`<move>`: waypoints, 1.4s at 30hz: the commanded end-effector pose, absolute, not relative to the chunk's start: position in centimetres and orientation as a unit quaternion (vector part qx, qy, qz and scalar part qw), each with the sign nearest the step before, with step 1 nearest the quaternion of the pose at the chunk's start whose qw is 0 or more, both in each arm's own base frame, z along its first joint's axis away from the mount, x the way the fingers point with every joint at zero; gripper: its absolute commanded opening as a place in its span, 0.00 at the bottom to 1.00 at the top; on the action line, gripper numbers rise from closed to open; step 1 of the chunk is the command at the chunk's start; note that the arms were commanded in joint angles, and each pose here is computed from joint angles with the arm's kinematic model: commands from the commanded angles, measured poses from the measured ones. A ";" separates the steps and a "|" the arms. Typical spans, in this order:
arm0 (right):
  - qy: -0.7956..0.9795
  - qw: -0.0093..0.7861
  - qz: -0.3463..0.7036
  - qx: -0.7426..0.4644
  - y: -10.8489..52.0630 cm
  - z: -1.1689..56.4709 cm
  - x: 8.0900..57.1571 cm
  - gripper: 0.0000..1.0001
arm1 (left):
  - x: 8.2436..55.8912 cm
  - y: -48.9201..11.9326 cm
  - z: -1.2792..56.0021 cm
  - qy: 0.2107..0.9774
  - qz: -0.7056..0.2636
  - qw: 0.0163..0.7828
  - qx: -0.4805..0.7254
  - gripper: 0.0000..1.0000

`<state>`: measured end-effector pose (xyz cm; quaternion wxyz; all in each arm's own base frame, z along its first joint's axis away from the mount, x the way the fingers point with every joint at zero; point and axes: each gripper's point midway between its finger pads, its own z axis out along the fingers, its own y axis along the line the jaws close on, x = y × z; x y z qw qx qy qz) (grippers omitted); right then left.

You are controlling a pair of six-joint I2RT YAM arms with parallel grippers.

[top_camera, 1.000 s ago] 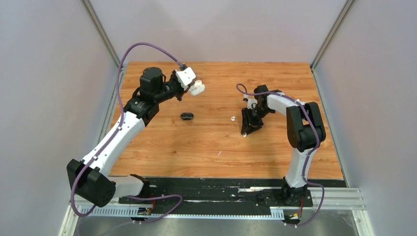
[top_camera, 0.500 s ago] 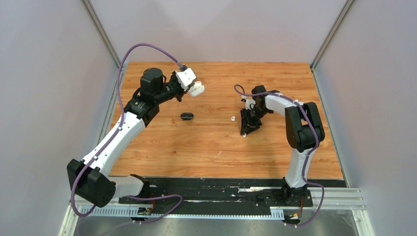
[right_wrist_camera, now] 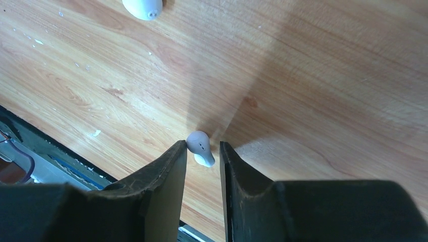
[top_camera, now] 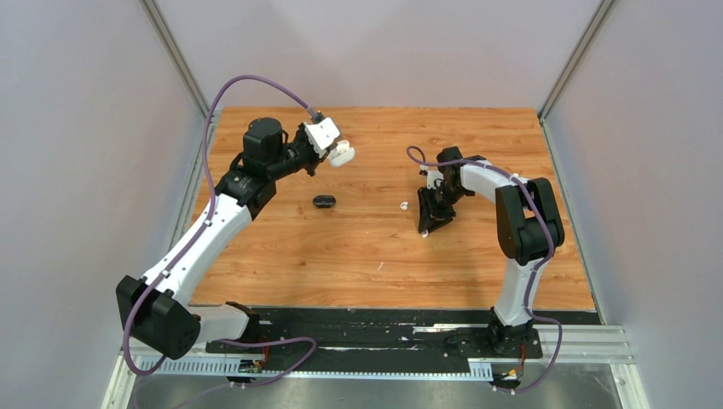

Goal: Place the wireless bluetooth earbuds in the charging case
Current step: Pick up the earbud from the center of the board.

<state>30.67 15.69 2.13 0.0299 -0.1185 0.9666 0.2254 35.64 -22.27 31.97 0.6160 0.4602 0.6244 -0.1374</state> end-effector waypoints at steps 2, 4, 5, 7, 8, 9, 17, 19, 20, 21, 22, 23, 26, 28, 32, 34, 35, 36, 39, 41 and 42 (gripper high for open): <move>0.970 0.058 0.202 -0.122 14.9 2.9 31.7 0.32 | 35.3 -22.0 34.1 0.603 -0.135 0.643 0.453 0.00; 0.969 0.057 0.206 -0.123 15.0 3.0 31.6 0.32 | 35.3 -22.0 34.0 0.603 -0.134 0.643 0.453 0.00; 0.969 0.058 0.207 -0.123 15.1 3.1 31.7 0.32 | 35.3 -22.0 34.0 0.603 -0.134 0.643 0.453 0.00; 0.968 0.059 0.212 -0.124 15.2 3.3 31.6 0.30 | 35.3 -22.0 34.0 0.603 -0.134 0.642 0.453 0.00; 0.967 0.059 0.215 -0.124 15.3 3.4 31.6 0.28 | 35.3 -22.0 33.9 0.604 -0.135 0.642 0.453 0.00; 0.967 0.059 0.216 -0.124 15.4 3.4 31.5 0.28 | 35.3 -22.0 33.9 0.604 -0.135 0.642 0.453 0.00; 0.964 0.057 0.228 -0.125 15.7 3.9 31.3 0.23 | 35.3 -22.1 33.9 0.603 -0.136 0.642 0.453 0.00; 0.962 0.054 0.236 -0.125 15.9 4.0 31.1 0.24 | 35.3 -22.1 33.9 0.603 -0.136 0.642 0.453 0.00; 0.961 0.053 0.240 -0.125 16.1 4.0 31.0 0.25 | 35.3 -22.1 33.9 0.603 -0.136 0.642 0.453 0.00; 0.961 0.052 0.241 -0.125 16.1 4.0 30.9 0.26 | 35.3 -22.1 33.9 0.603 -0.136 0.642 0.453 0.00; 0.960 0.052 0.243 -0.125 16.1 4.0 30.9 0.28 | 35.3 -22.1 33.9 0.603 -0.136 0.642 0.453 0.00; 0.960 0.050 0.245 -0.125 16.2 4.0 30.8 0.30 | 35.3 -22.1 33.9 0.604 -0.136 0.642 0.453 0.00; 0.959 0.049 0.250 -0.124 16.3 4.0 30.8 0.35 | 35.3 -22.1 33.8 0.604 -0.136 0.641 0.453 0.00; 0.959 0.047 0.250 -0.124 16.3 4.1 30.7 0.35 | 35.3 -22.1 33.7 0.605 -0.137 0.641 0.453 0.00; 0.958 0.047 0.255 -0.124 16.4 4.3 30.6 0.31 | 35.2 -22.1 33.8 0.604 -0.136 0.641 0.454 0.00; 0.957 0.046 0.259 -0.124 16.4 4.4 30.5 0.28 | 35.3 -22.1 33.7 0.604 -0.136 0.640 0.454 0.00; 0.956 0.047 0.262 -0.124 16.5 4.5 30.4 0.26 | 35.2 -22.1 33.8 0.604 -0.136 0.641 0.454 0.00; 0.956 0.046 0.264 -0.124 16.6 4.5 30.4 0.25 | 35.2 -22.1 33.9 0.603 -0.136 0.641 0.455 0.00; 0.955 0.046 0.265 -0.124 16.6 4.6 30.3 0.24 | 35.3 -22.1 33.8 0.603 -0.137 0.641 0.455 0.00; 0.956 0.046 0.263 -0.124 16.5 4.6 30.3 0.23 | 35.2 -22.1 33.8 0.603 -0.137 0.641 0.455 0.00; 0.956 0.046 0.263 -0.124 16.5 4.5 30.2 0.23 | 35.3 -22.1 33.8 0.603 -0.136 0.641 0.455 0.00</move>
